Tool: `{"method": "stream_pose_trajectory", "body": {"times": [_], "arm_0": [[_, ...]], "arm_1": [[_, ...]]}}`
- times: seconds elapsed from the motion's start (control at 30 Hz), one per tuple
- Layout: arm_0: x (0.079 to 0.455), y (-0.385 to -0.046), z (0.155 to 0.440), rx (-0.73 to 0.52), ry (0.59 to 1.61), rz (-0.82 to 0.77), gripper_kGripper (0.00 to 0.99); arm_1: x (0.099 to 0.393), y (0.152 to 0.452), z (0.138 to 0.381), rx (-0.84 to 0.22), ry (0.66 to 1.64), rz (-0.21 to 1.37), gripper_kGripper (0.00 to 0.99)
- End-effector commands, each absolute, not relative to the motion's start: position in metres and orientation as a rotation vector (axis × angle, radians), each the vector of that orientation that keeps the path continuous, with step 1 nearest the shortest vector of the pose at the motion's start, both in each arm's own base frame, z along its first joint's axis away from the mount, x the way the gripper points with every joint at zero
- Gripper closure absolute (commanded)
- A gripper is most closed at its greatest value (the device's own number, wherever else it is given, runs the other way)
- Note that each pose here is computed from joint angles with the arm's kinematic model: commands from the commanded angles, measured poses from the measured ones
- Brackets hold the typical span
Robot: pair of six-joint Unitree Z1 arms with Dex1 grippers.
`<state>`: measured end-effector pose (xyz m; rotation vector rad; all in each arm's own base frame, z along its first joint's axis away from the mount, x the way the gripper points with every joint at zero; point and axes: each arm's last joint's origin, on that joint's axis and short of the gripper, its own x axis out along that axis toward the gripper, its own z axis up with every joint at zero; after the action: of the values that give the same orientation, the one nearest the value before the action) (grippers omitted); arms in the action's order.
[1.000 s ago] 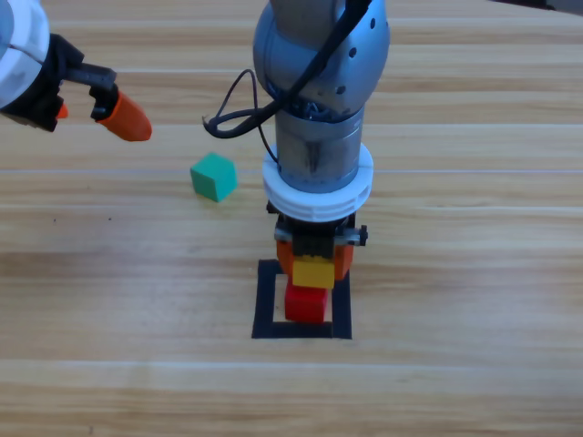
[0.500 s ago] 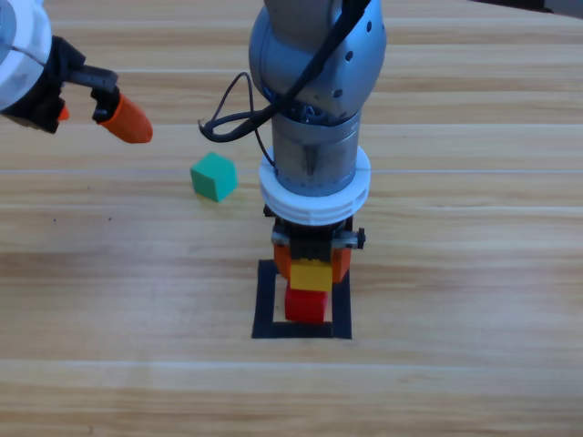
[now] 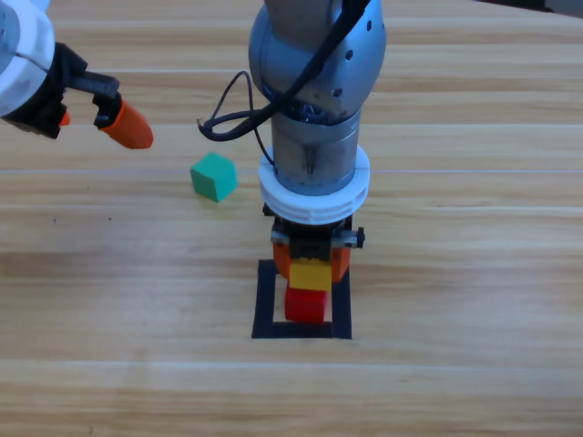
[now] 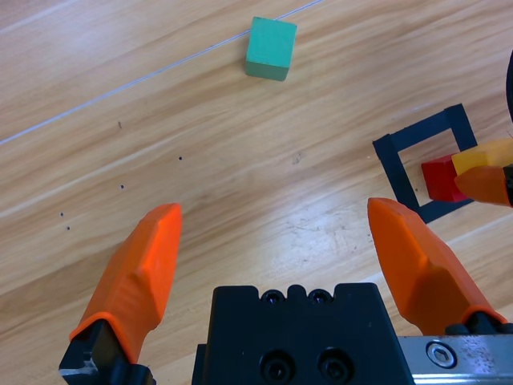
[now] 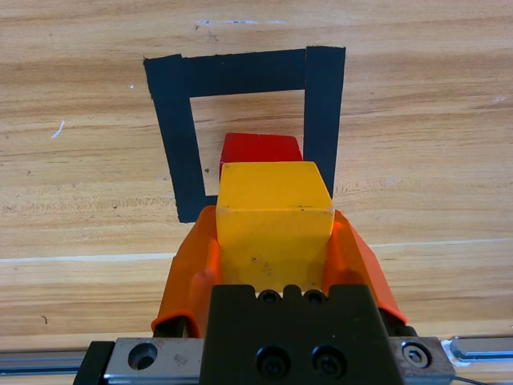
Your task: Stack the blocks in the rectangular block: red at the bottom, yellow in the middle, green on top
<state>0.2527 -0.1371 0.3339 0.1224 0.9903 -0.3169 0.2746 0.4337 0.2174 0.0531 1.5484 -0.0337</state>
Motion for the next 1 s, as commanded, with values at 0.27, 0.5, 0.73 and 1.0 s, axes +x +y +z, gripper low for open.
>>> {"method": "stream_pose_trajectory", "body": {"times": [0.27,0.5,0.73,1.0], "arm_0": [[0.260,-0.135,0.318,0.114,1.034,-0.292,0.000],[0.262,-0.135,0.316,0.114,1.034,-0.292,0.001],[0.264,-0.137,0.313,0.116,1.037,-0.292,0.001],[0.268,-0.139,0.307,0.119,1.047,-0.291,0.001]], "arm_1": [[0.262,0.449,0.184,-0.034,1.579,-0.048,0.791],[0.264,0.452,0.174,-0.047,1.585,-0.046,0.729],[0.265,0.452,0.176,-0.053,1.581,-0.043,0.086],[0.261,0.442,0.226,-0.032,1.502,0.010,0.000]]}}
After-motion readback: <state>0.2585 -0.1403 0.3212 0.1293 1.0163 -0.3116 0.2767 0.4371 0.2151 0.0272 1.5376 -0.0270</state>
